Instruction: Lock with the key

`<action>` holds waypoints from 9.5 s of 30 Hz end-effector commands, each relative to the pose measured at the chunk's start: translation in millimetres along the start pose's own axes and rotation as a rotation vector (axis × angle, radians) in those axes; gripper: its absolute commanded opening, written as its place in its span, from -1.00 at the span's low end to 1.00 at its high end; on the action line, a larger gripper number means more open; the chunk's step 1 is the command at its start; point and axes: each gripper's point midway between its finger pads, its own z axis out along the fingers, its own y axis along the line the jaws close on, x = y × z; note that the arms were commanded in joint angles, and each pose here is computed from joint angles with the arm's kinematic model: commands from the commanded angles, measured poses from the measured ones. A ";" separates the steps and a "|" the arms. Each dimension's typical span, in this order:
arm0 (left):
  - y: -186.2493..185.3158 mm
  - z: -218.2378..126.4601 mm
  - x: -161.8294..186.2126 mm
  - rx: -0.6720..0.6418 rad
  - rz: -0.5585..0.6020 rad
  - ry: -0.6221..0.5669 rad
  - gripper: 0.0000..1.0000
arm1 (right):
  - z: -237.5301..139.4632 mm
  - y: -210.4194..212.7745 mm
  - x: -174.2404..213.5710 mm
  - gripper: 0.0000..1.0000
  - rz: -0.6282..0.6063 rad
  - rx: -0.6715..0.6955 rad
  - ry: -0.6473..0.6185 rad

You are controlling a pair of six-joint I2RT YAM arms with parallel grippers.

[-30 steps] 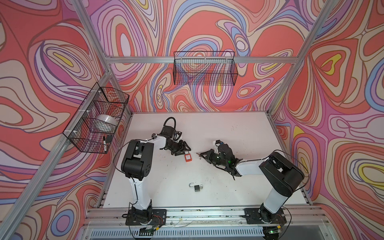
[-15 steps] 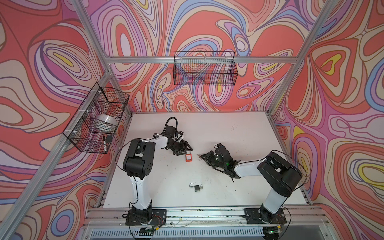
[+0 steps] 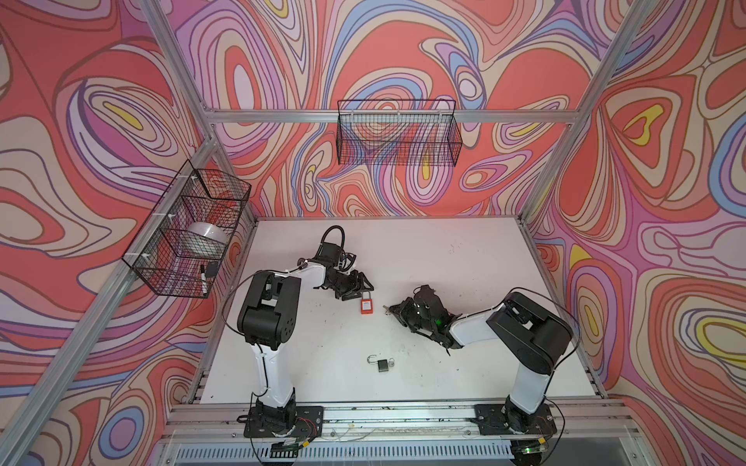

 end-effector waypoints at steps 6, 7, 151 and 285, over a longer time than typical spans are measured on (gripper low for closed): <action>-11.4 -28.9 -4.3 -0.067 0.072 -0.081 0.29 | 14.1 -10.6 3.6 -1.00 0.023 0.025 -0.009; -11.2 -31.1 -2.8 -0.074 0.078 -0.086 0.30 | 15.9 -11.0 4.2 -1.00 0.024 0.027 -0.009; -38.6 -53.1 6.5 -0.037 0.149 -0.133 0.44 | -125.6 -39.3 -107.2 0.69 -0.768 0.747 0.085; -138.3 -87.7 -28.9 0.184 -0.129 -0.365 -1.00 | -58.8 170.6 -25.4 0.38 -1.445 -0.188 -0.207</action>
